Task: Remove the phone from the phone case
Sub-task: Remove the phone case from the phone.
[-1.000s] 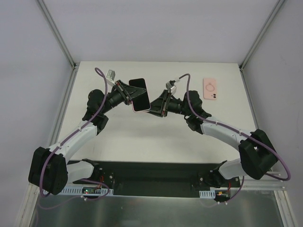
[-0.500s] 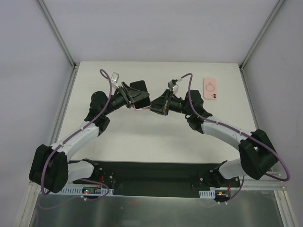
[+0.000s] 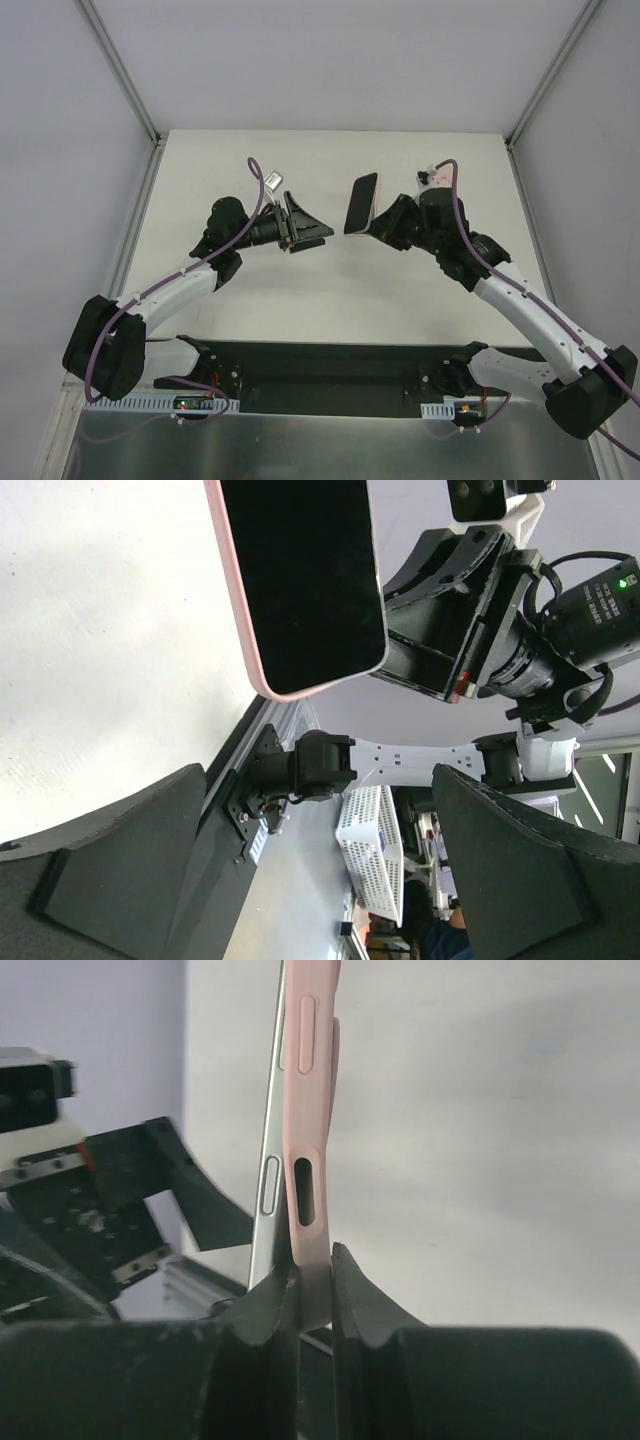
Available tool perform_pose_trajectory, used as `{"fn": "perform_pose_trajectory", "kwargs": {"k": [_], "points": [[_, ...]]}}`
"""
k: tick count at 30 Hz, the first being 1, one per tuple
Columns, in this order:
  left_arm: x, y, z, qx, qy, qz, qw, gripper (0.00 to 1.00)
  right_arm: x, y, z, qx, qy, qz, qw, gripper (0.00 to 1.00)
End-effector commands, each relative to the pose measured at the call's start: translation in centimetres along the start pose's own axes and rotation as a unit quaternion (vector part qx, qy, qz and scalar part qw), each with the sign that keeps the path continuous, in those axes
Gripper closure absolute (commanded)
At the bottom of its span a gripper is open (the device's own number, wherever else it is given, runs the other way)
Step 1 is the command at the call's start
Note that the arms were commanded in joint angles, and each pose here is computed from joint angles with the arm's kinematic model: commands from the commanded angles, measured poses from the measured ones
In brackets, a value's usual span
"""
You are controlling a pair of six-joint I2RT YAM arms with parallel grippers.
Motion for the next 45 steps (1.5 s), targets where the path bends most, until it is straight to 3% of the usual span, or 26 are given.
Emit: {"fn": "perform_pose_trajectory", "kwargs": {"k": [1, 9, 16, 19, 21, 26, 29, 39, 45], "points": [[-0.8, 0.3, -0.1, 0.007, -0.017, 0.032, 0.999, 0.06, -2.9, 0.2, -3.1, -0.003, -0.136, -0.103, 0.985, 0.99], [-0.5, 0.3, 0.0, 0.009, -0.008, 0.024, 1.000, 0.06, -8.0, -3.3, -4.5, 0.125, -0.256, -0.202, 0.937, 0.98], [0.1, 0.4, 0.2, 0.018, 0.001, 0.009, 1.000, 0.06, -9.9, -7.0, -3.4, 0.265, -0.244, -0.261, 0.896, 0.99], [0.4, 0.5, 0.4, 0.020, 0.004, 0.004, 1.000, 0.06, -10.5, -7.8, -2.9, 0.294, -0.266, -0.282, 0.874, 0.99], [0.3, 0.4, 0.3, 0.023, 0.003, 0.005, 1.000, 0.06, -11.2, -8.1, -2.4, 0.286, -0.293, -0.292, 0.864, 0.99], [0.3, 0.2, 0.2, 0.028, 0.001, 0.007, 1.000, 0.07, -12.4, -8.8, -0.8, 0.254, -0.316, -0.289, 0.868, 0.99], [0.3, 0.2, 0.1, 0.028, 0.001, 0.009, 1.000, 0.06, -12.6, -9.2, -0.2, 0.245, -0.329, -0.296, 0.863, 0.94], [0.3, 0.1, 0.1, 0.033, 0.000, 0.009, 0.999, 0.07, -13.2, -10.7, 2.0, 0.242, -0.327, -0.293, 0.865, 0.85], [0.5, -0.1, -0.1, 0.033, 0.002, 0.008, 0.999, 0.07, -14.6, -12.0, 3.2, 0.248, -0.340, -0.292, 0.859, 0.86]]}}
Point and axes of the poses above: each gripper's point midway between its finger pads, its own z axis out along the fingers, its own x axis along the line the jaws close on, y = z × x, the point moved 8 cm from there along -z, back along the fingers, and after that the axes turned 9 degrees about -z, right-handed, at the moved point
